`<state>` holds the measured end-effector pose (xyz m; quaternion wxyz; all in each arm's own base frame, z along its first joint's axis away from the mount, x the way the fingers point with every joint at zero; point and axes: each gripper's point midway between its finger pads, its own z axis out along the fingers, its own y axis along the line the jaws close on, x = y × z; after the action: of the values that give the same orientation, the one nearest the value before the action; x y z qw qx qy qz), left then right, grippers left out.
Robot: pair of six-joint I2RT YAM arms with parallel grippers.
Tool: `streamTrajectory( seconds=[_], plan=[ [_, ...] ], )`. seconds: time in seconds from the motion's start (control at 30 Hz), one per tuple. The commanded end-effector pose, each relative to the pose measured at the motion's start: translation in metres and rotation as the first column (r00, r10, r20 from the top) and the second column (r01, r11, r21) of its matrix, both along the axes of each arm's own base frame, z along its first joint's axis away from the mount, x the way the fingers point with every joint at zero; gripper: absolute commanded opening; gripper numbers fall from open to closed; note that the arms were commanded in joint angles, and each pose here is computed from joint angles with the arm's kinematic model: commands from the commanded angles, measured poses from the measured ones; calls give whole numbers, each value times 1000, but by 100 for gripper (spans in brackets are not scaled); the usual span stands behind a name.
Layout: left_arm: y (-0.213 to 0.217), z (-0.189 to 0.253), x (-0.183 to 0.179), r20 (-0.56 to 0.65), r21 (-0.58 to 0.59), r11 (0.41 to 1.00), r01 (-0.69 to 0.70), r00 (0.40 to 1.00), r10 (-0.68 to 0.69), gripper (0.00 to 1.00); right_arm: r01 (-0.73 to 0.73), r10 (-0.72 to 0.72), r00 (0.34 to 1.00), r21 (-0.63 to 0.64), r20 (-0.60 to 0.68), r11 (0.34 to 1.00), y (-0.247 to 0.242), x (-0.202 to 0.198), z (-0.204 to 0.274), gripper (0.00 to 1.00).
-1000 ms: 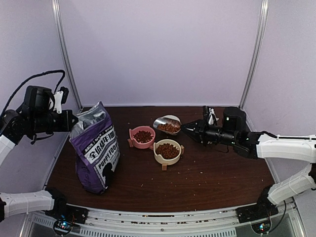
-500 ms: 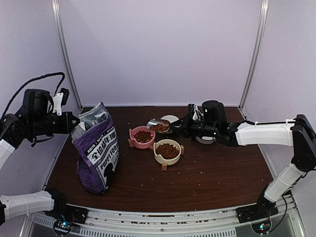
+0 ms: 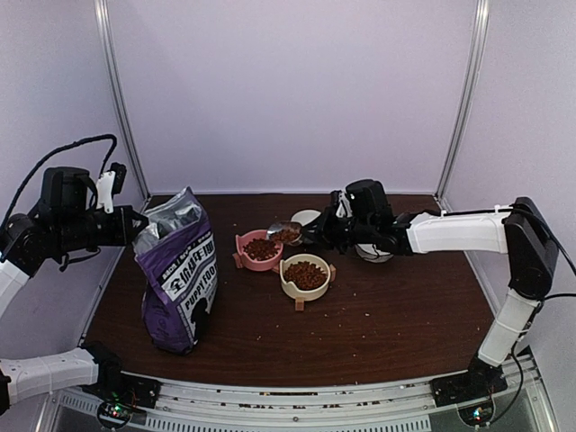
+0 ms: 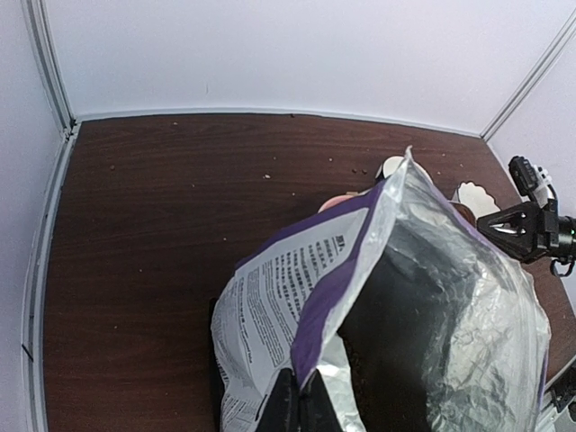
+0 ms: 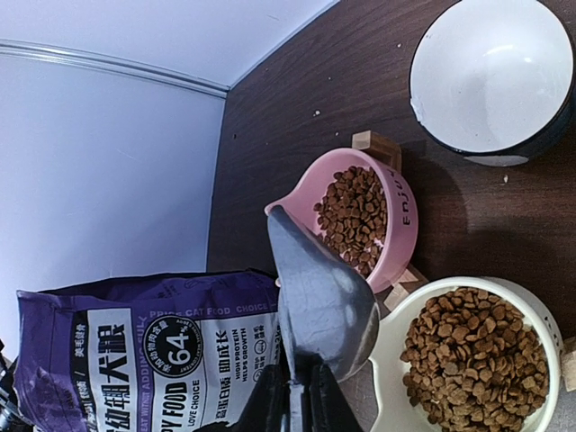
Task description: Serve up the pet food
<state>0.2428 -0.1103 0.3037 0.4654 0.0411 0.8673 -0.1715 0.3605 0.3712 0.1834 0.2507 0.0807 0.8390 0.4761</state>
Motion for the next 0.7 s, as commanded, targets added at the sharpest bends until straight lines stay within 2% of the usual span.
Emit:
streamTrajectory(
  seconds=[0.0,0.67],
  plan=[
    [-1,-7,1,-9,-16,1000,-1,1000,0,0,49,-47,998,-49,33,998,-3,18,5,0],
    [-13,-8,2,-9,-35,998,57,998,-58,0,71,-58,996,-212,66,975,-2,31,7,0]
  ],
)
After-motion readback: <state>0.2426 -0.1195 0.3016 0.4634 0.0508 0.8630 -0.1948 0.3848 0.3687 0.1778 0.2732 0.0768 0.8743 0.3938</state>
